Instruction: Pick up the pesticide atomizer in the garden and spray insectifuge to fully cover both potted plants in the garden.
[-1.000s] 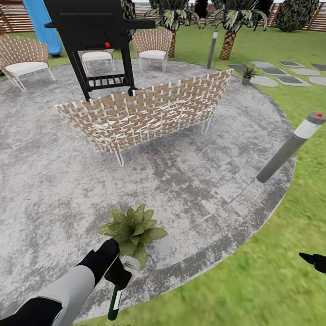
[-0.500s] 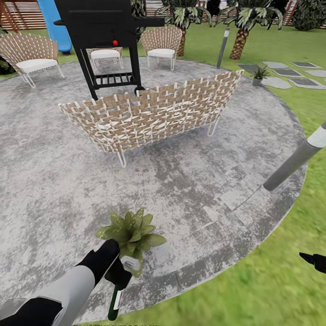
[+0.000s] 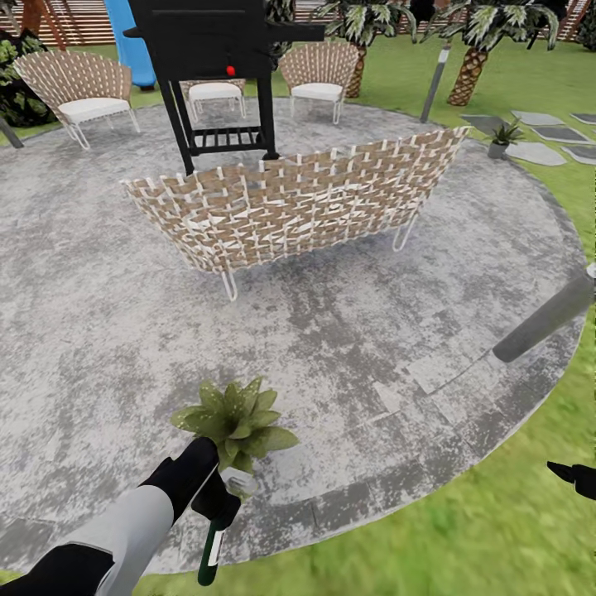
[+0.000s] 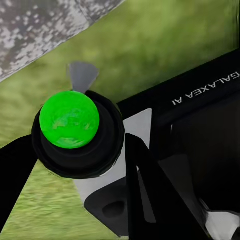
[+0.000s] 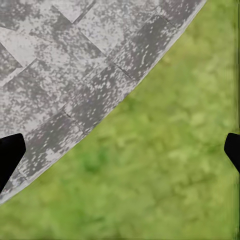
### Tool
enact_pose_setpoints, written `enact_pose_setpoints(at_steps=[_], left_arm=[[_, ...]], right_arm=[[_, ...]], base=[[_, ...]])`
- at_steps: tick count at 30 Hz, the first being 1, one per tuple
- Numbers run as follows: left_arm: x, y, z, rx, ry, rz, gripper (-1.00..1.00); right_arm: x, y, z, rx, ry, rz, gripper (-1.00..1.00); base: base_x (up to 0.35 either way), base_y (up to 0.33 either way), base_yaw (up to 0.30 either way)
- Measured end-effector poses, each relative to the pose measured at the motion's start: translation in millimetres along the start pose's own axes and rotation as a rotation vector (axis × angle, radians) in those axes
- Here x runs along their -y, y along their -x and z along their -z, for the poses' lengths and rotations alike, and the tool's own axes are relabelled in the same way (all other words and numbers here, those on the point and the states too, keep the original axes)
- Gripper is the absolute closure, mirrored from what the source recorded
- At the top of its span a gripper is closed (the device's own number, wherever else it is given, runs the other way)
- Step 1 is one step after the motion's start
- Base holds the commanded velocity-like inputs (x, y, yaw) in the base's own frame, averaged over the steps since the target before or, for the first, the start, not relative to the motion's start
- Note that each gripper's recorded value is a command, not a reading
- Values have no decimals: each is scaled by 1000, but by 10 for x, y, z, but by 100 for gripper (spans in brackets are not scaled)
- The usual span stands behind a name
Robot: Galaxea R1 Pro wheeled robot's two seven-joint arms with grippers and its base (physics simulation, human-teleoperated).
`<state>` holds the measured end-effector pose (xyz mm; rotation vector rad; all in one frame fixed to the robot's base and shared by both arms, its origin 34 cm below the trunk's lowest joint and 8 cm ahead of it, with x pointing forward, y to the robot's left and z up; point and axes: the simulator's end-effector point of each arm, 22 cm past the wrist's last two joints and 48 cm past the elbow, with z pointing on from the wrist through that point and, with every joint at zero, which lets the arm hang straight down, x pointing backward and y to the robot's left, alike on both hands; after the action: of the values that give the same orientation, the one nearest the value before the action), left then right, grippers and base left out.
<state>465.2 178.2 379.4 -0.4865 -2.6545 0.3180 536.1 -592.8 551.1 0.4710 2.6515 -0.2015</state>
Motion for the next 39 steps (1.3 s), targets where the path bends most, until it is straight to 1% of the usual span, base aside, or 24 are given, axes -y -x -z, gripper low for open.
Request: enact_pose_setpoints(at_steps=[8,11,15,24,33,35,39], left_arm=[[-1,9,-7,1,-2,1,100],[-9,115,57,29,4,-5,100],[-18,177,90,45,8,-7,100],[-33,191,95,46,9,-4,100],[-54,234,126,53,12,-4,100],[-58,314,183,75,17,-9,100],[-62,349,207,85,20,-13,100]], right_arm=[[-3,-11,-12,-4,0,2,-100],[-2,-21,-21,-6,-1,2,-100],[0,-34,-32,-10,-2,3,-100],[2,-46,-42,-13,-3,4,-100],[2,-55,-50,-15,-4,5,-100],[3,-57,-51,-16,-4,5,-100],[4,-60,-53,-17,-5,5,-100]], base=[[0,-343,107],[0,-340,195],[0,-271,198],[0,-29,63],[0,0,223],[0,0,237],[79,-88,223]])
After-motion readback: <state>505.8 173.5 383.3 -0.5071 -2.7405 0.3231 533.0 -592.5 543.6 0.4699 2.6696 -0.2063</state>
